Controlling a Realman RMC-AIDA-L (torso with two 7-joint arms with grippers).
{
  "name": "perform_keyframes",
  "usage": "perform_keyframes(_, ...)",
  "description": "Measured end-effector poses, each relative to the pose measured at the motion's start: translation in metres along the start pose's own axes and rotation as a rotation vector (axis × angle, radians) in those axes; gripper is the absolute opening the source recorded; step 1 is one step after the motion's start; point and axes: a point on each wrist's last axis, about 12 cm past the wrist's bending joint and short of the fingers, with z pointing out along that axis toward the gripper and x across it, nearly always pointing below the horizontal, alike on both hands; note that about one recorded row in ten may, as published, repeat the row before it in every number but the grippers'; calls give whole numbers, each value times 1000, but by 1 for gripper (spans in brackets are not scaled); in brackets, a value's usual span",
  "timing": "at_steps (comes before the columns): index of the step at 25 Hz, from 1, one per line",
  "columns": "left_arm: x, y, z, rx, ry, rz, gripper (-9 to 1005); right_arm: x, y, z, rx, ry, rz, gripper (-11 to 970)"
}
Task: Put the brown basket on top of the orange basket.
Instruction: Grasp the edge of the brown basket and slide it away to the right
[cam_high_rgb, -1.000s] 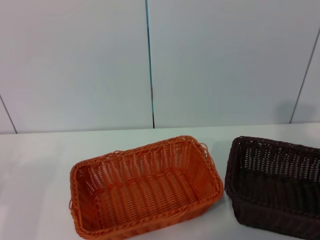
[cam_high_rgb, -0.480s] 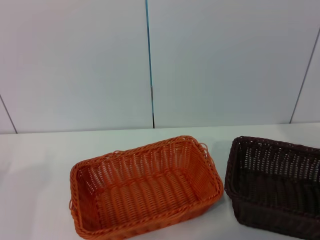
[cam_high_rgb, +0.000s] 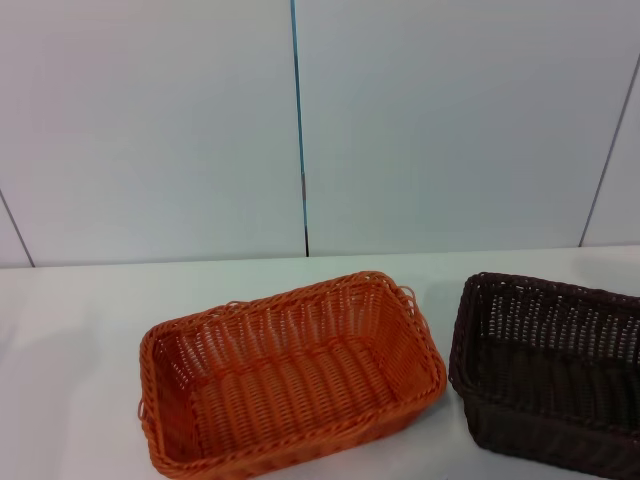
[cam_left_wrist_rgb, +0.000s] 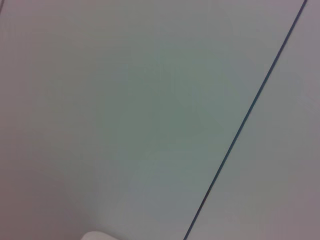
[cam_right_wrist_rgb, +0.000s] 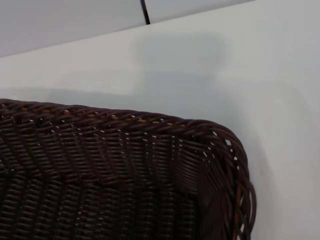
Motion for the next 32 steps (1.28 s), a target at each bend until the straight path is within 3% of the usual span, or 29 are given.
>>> perform_keyframes(26, 4, 4, -6, -18, -2, -13, 905, -16, -8, 30, -13, 19, -15, 678)
perform_keyframes(32, 4, 6, -8, -24, -6, -19, 906, -17, -9, 33, -45, 12, -33, 546)
